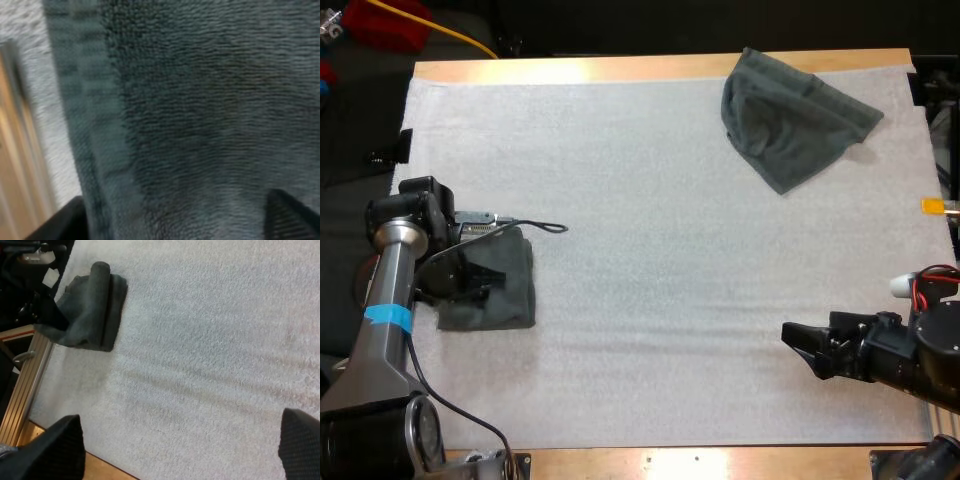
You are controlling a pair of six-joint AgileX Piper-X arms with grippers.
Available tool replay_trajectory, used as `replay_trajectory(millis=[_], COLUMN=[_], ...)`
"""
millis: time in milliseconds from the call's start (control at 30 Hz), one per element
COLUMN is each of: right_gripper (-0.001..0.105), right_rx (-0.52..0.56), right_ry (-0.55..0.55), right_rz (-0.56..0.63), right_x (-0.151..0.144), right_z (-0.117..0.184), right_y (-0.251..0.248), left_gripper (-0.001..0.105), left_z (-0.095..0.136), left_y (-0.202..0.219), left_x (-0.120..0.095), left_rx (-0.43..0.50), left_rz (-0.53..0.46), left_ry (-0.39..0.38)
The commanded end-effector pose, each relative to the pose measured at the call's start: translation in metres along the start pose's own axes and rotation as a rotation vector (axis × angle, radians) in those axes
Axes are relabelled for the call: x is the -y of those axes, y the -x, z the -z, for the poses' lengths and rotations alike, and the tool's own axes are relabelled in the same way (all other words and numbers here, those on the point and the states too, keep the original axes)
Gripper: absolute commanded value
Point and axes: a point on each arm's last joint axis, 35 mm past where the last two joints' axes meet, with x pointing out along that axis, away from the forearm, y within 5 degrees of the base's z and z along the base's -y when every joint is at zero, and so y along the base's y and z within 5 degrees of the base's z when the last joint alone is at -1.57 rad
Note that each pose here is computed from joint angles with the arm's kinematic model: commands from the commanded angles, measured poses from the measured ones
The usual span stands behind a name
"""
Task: Pick towel from pile, fold and stack
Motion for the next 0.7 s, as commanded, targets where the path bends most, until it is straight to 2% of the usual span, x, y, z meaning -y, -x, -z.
replay_trajectory(millis=[0, 133, 367, 667], right_gripper=[0.077, 0.077, 0.077, 0.077], right_rx=[0.013, 0.013, 0.013, 0.013], right_ry=[0.013, 0.013, 0.013, 0.015], right_rz=[0.003, 0.003, 0.003, 0.003], right_x=[-0.001, -0.001, -0.001, -0.001], right_z=[-0.002, -0.002, -0.002, -0.002], right_y=[0.003, 0.003, 0.003, 0.003], left_gripper=[0.070, 0.070, 0.070, 0.070], left_z=[0.000, -0.001, 0.009, 0.009], left_y=[0.005, 0.023, 0.054, 0.033], left_x=[-0.002, -0.004, -0.003, 0.002], left_rx=[-0.001, 0.035, 0.110, 0.126], left_rz=[-0.037, -0.020, 0.164, 0.204], left_ry=[0.007, 0.027, 0.039, 0.046])
